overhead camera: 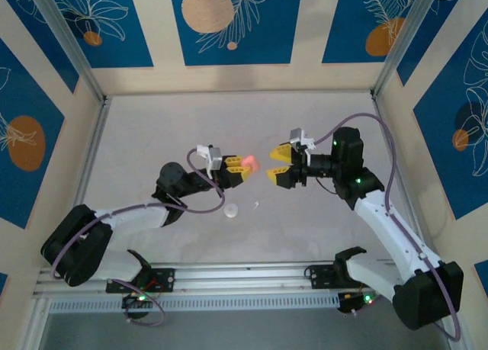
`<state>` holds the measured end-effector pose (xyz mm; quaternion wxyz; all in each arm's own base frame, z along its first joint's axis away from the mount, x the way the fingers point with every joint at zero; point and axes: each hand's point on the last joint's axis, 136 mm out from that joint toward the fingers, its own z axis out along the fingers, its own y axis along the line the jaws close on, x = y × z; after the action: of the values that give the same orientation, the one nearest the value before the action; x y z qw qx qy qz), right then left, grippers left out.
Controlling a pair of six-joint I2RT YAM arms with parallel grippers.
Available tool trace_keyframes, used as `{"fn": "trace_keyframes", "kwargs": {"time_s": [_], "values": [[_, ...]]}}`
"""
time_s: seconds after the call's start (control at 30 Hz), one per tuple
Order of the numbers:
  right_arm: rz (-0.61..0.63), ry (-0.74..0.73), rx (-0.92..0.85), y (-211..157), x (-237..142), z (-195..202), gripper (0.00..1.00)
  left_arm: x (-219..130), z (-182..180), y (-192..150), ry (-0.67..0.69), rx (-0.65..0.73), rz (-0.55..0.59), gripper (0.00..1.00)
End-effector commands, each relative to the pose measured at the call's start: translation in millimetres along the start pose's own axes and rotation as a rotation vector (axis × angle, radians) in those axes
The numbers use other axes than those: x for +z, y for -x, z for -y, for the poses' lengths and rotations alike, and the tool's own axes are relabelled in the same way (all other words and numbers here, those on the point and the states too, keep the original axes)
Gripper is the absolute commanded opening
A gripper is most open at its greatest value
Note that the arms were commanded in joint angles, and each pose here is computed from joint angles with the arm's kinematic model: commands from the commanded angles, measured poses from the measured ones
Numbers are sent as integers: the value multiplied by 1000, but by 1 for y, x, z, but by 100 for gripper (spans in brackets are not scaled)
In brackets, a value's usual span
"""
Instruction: Insert the wireless bluetooth earbuds into the charging case
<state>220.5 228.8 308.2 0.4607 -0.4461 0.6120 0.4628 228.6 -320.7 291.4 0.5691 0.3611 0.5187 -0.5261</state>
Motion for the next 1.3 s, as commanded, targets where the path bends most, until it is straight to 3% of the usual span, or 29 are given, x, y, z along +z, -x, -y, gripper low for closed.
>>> {"fn": "trace_keyframes", "kwargs": {"time_s": [0.0,0.77,0.97,1.1,1.2,1.27], "values": [[-33,166,-75,2,1,-21,62,1,21,25,-115,38,37,13],[-82,347,-43,-10,32,-25,43,1,28,42,-150,72,94,13],[-78,357,-47,-8,33,-26,26,2,28,41,-153,74,92,13],[-96,337,-56,-8,31,-26,13,1,24,39,-133,80,91,25],[-133,279,-78,-13,29,-20,12,-1,18,31,-90,103,59,43],[-170,220,-95,-19,25,-13,12,-3,14,20,-59,126,10,47]]}}
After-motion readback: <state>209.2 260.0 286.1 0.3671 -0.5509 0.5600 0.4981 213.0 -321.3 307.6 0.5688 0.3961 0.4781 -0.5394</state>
